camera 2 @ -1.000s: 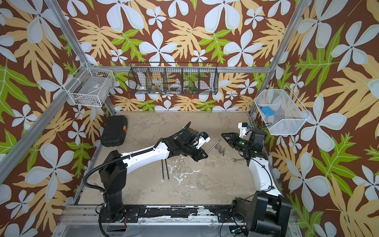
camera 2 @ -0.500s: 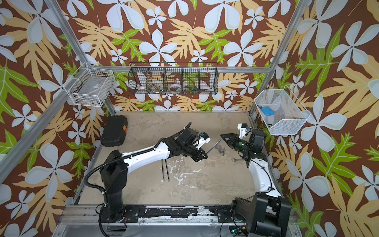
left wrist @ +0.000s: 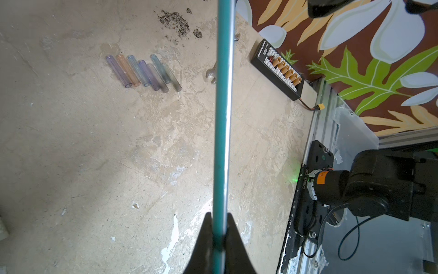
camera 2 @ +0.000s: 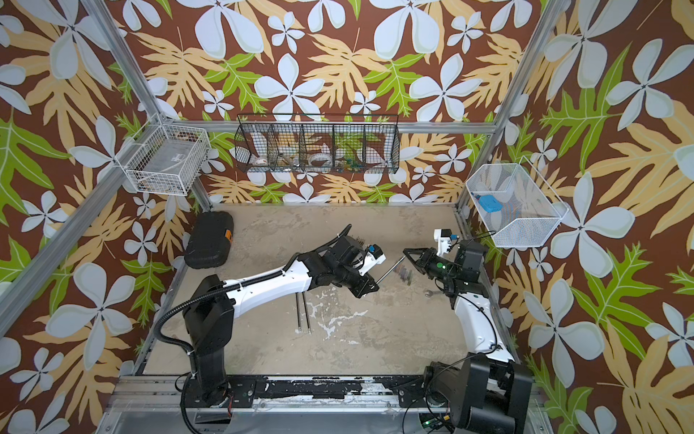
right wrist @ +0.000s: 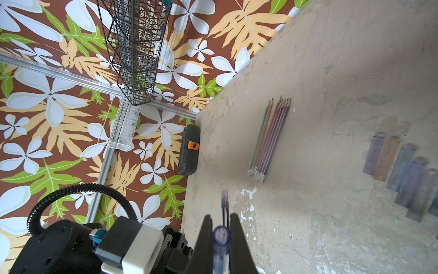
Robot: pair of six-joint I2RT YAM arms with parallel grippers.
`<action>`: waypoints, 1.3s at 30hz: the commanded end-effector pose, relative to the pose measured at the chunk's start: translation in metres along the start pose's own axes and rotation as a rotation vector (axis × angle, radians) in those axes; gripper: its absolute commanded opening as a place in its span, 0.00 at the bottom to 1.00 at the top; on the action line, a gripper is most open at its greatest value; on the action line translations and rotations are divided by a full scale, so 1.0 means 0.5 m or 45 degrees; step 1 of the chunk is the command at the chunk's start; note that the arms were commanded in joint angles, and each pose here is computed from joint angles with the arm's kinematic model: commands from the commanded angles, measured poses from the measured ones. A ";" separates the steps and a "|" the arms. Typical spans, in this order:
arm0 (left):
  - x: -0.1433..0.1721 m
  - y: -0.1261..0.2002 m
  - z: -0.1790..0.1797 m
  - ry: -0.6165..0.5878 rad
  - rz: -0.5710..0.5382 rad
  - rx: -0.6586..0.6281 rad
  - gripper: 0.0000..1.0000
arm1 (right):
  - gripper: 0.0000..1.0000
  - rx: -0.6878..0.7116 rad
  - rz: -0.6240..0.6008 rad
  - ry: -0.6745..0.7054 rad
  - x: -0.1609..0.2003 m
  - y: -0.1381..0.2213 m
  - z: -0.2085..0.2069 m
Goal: Remove the protective cover of the pencils
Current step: Remove the protective sleeve from the pencil, then place the protective sleeve at the center of the board.
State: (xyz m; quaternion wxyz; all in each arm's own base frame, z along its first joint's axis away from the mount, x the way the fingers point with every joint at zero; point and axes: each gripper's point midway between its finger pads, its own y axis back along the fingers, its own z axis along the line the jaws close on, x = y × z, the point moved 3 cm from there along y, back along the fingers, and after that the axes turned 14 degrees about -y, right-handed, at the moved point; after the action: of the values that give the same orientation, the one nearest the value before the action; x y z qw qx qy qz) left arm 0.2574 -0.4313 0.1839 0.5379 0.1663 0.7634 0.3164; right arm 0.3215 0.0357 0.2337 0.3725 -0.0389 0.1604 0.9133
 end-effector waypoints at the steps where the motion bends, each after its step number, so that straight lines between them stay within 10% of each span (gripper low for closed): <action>1: -0.008 0.013 0.004 -0.098 0.000 -0.046 0.00 | 0.00 0.030 -0.045 0.068 -0.018 0.000 0.003; 22: 0.000 0.017 0.028 -0.078 -0.005 -0.144 0.00 | 0.00 0.084 -0.415 -0.011 -0.139 0.098 0.004; 39: -0.050 0.082 0.049 0.040 -0.161 -0.141 0.00 | 0.00 0.303 -0.333 -0.042 -0.035 0.068 -0.151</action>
State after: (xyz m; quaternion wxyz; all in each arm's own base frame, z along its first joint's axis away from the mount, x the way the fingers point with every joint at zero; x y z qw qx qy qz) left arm 0.2865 -0.4062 0.2111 0.5495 0.0946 0.7534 0.3485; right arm 0.3091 -0.0236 0.1861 0.4920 0.0098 0.2234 0.8414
